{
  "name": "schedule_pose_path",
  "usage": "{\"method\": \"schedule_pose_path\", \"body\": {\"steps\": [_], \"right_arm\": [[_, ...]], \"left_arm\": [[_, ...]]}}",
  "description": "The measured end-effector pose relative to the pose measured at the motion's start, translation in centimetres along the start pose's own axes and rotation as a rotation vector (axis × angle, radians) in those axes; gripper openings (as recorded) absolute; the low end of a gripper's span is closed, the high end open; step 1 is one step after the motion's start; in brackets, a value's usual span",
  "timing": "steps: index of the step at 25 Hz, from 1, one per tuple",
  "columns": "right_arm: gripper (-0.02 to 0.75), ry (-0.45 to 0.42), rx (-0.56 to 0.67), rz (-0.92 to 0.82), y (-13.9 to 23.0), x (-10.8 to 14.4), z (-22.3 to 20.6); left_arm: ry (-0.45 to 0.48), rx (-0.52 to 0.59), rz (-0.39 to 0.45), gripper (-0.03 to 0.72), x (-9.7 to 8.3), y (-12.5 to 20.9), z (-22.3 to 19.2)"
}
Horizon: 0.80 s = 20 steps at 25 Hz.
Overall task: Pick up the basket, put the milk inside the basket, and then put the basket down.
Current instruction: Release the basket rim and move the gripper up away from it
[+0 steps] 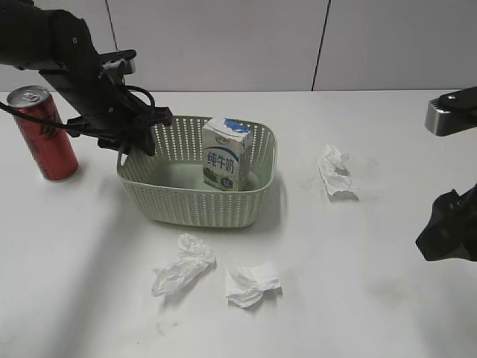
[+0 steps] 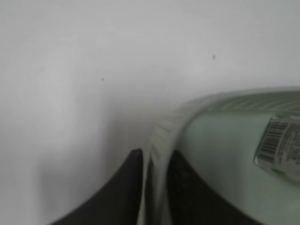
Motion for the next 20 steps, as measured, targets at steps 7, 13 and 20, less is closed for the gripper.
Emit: {"method": "schedule_pose_path", "body": {"steps": [7, 13, 20], "right_arm": [[0.594, 0.004, -0.027, 0.0, -0.4, 0.0, 0.0], [0.594, 0.004, -0.029, 0.01, -0.4, 0.0, 0.0], [0.593, -0.04, 0.011, -0.013, 0.6, 0.6, 0.7]], "left_arm": [[0.016, -0.019, -0.003, 0.608, -0.6, -0.3, 2.8], [0.047, -0.055, -0.028, 0.596, -1.7, -0.2, 9.9], [0.055, 0.008, -0.081, 0.591, -2.2, 3.5, 19.3]]}}
Point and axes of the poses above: a point on each arm's last joint axis where the gripper is mounted, z pointing back along that axis away from the gripper, x along the wrist's bending axis when the last joint is at zero, y = z × x, the point moved 4 cm from there along -z, pointing out along that axis toward the gripper, and after that the axes turned 2 degrees about z, right-handed, at the moved point
